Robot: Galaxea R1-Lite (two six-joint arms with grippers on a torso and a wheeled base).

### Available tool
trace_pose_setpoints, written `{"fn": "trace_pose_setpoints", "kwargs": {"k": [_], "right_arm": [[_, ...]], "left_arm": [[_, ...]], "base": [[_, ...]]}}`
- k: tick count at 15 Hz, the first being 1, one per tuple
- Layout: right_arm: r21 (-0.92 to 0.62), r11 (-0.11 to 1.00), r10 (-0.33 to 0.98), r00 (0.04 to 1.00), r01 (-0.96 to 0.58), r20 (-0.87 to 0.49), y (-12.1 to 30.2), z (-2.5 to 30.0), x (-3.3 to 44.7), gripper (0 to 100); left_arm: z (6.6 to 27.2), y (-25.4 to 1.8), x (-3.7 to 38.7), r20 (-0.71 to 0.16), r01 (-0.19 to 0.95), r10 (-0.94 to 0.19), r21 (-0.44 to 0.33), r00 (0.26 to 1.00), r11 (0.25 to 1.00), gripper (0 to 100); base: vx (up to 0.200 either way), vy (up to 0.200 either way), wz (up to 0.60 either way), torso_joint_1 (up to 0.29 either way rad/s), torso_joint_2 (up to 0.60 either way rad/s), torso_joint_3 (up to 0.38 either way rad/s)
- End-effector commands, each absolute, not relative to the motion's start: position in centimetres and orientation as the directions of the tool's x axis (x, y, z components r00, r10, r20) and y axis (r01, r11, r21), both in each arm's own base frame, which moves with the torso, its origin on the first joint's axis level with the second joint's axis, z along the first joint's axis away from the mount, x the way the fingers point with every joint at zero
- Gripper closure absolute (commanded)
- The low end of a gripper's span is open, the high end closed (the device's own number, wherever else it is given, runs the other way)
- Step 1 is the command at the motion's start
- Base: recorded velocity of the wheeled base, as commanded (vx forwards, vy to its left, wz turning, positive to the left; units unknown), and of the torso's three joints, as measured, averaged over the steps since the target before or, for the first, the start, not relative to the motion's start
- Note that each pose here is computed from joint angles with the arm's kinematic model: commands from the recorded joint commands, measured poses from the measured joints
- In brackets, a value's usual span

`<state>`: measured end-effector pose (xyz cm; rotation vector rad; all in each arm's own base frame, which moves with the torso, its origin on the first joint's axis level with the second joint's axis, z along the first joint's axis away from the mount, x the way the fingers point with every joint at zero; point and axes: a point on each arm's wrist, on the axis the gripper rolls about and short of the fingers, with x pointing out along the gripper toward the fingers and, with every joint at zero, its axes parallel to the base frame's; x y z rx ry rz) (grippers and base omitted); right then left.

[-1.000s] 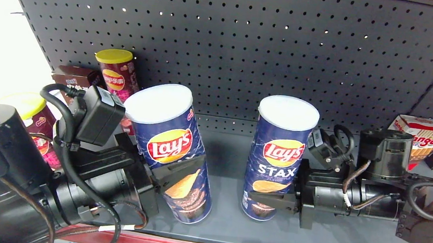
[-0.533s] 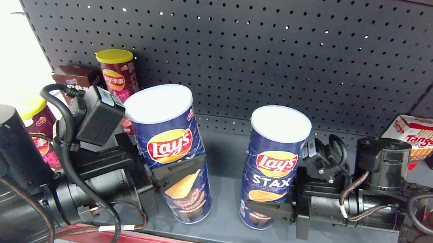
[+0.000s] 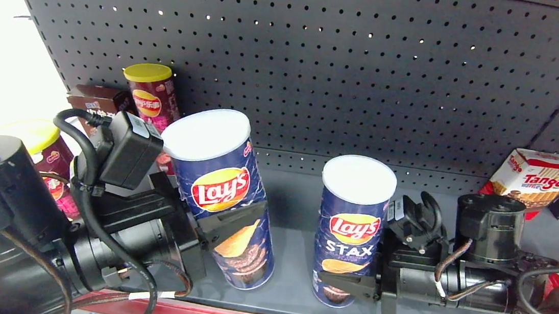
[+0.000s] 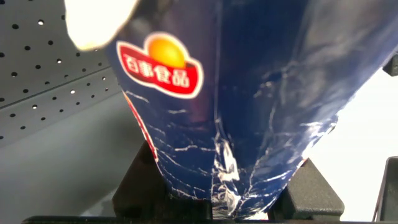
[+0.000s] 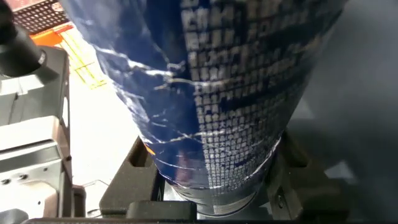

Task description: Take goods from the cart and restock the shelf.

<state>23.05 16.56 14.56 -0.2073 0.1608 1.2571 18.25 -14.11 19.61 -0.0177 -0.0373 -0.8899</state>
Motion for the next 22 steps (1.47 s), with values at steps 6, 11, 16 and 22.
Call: {"fn": "trace_pose_setpoints", "kwargs": {"k": [6,11,16,22], "right_arm": [[-0.061,0.302,0.918,0.307,-0.951,-0.252,17.1,13.3,23.7,100],[-0.061,0.308,0.914,0.313,-0.949,-0.256,17.0,13.3,23.4,0],[-0.113,0.346,0.909,0.362,-0.932,-0.205,16.1,14.9,22.7,0],[-0.166,0.402,0.896,0.424,-0.901,-0.131,13.3,17.4,20.6,0]], "left_arm": [[19.6,-14.0,18.3,0.039,0.774,-0.774,-0.002,0.633,0.633,100],[19.6,-14.0,18.3,0.039,0.773,-0.773,-0.001,0.634,0.634,100],[19.6,-14.1,18.2,0.04,0.775,-0.774,0.0,0.631,0.632,100],[19.7,-14.0,18.2,0.043,0.775,-0.774,0.0,0.631,0.632,100]], "base": [[0.0,0.0,0.0,0.0,0.0,0.0],[0.0,0.0,0.0,0.0,0.0,0.0],[0.0,0.0,0.0,0.0,0.0,0.0],[0.0,0.0,0.0,0.0,0.0,0.0]]}}
